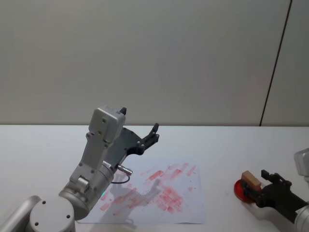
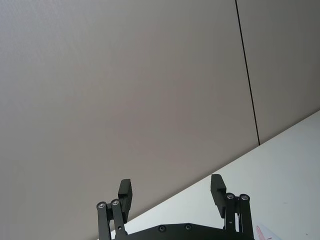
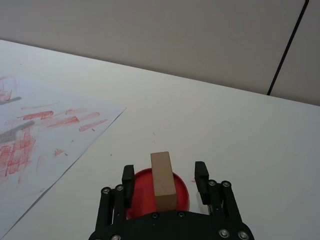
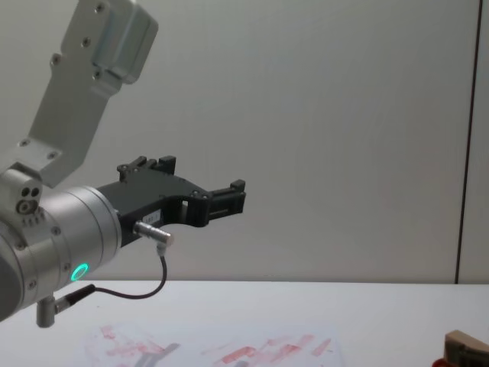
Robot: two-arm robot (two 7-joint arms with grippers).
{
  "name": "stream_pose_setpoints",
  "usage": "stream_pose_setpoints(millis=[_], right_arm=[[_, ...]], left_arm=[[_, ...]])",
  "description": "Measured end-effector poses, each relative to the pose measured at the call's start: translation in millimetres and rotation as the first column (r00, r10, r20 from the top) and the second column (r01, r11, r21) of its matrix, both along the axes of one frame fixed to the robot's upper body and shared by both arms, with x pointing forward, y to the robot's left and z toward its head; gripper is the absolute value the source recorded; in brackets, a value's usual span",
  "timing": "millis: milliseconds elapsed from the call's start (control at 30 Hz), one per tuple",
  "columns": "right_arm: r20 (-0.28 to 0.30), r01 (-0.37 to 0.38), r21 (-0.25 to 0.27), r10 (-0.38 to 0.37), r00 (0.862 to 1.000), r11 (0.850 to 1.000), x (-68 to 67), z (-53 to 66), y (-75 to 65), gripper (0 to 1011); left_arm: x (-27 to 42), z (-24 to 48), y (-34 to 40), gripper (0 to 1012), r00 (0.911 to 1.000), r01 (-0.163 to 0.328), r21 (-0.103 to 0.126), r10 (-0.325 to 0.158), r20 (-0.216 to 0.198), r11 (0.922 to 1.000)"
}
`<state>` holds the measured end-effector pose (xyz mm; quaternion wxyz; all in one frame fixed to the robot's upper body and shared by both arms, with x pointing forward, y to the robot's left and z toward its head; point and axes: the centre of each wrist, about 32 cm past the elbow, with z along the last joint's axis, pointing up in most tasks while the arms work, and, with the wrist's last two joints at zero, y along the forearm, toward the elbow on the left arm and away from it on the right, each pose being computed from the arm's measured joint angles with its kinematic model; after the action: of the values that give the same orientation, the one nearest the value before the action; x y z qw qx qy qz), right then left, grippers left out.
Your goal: Use the one hand to pick up the stamp and affix it onto the A4 paper.
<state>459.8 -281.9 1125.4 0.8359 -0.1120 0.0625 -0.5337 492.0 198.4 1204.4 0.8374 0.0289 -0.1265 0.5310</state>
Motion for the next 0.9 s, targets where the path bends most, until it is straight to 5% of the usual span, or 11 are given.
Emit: stream_pose_setpoints(millis=[533, 900], right_arm=[[-0.011, 0.004, 0.008, -0.004, 1.0, 1.0, 3.4, -4.4, -1.0, 236], [0.014, -0.004, 0.016, 0.004, 1.0, 1.0, 3.9, -3.6, -1.2, 219]], left_arm=[[0.0, 0.0, 0.0, 1002, 1.0, 0.0, 0.0, 0.0, 0.0, 1.0], [0.0, 0.0, 0.0, 1002, 1.0, 0.0, 0.0, 0.0, 0.0, 1.0]])
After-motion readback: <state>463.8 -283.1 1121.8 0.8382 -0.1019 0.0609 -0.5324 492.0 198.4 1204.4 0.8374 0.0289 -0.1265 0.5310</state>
